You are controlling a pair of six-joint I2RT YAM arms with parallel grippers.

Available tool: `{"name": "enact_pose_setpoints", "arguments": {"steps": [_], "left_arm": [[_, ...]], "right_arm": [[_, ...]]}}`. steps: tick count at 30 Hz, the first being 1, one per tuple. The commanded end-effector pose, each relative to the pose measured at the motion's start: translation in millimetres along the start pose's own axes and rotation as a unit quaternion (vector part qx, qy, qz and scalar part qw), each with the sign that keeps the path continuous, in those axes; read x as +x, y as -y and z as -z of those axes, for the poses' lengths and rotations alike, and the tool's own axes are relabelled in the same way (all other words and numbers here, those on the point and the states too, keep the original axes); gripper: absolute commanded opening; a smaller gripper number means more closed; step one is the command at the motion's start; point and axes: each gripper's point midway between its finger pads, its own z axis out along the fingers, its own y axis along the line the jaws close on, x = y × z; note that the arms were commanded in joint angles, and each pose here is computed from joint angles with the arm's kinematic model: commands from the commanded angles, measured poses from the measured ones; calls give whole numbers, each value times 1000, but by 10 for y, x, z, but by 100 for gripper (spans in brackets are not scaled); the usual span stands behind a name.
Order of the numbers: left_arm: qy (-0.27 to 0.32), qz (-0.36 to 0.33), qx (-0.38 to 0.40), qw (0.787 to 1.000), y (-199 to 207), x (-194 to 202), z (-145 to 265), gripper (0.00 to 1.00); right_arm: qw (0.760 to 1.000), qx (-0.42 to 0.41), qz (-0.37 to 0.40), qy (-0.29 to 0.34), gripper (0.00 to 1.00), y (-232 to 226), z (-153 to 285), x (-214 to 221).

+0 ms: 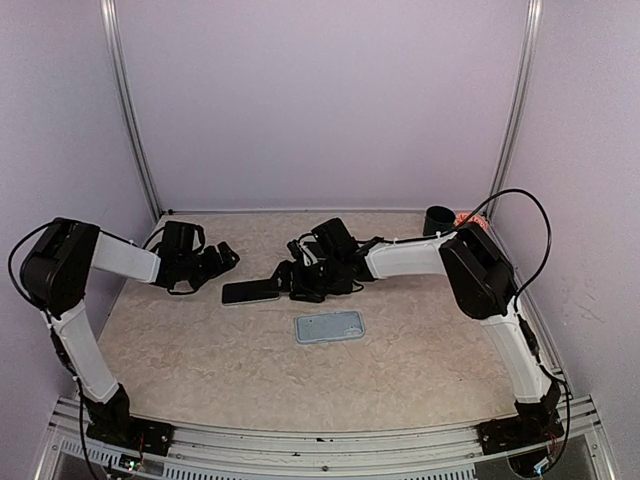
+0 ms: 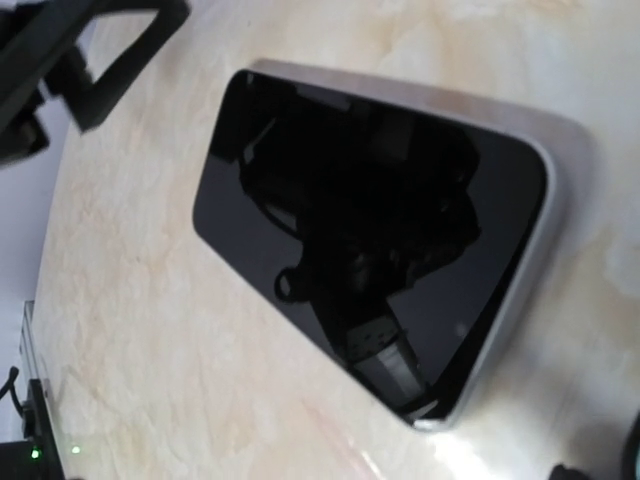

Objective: Put the phone into the phone case
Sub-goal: Move the phone to the center of the board.

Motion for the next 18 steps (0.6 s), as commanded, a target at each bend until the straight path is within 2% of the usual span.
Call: {"name": "enact_pose_setpoints", "arguments": {"steps": [1,9,18], "left_arm": [[-8,-39,47,998,336,-80,-187,99],[-55,-62,63,995,407,160,-442,99],[-110,-102,109,983,548,511,-572,96]], "right_arm": [[1000,11,-13,-11,99,2,88,134],[1000,15,-10,-7,99,-55,266,223],[1000,10,15,25,99,-349,647,152]]}}
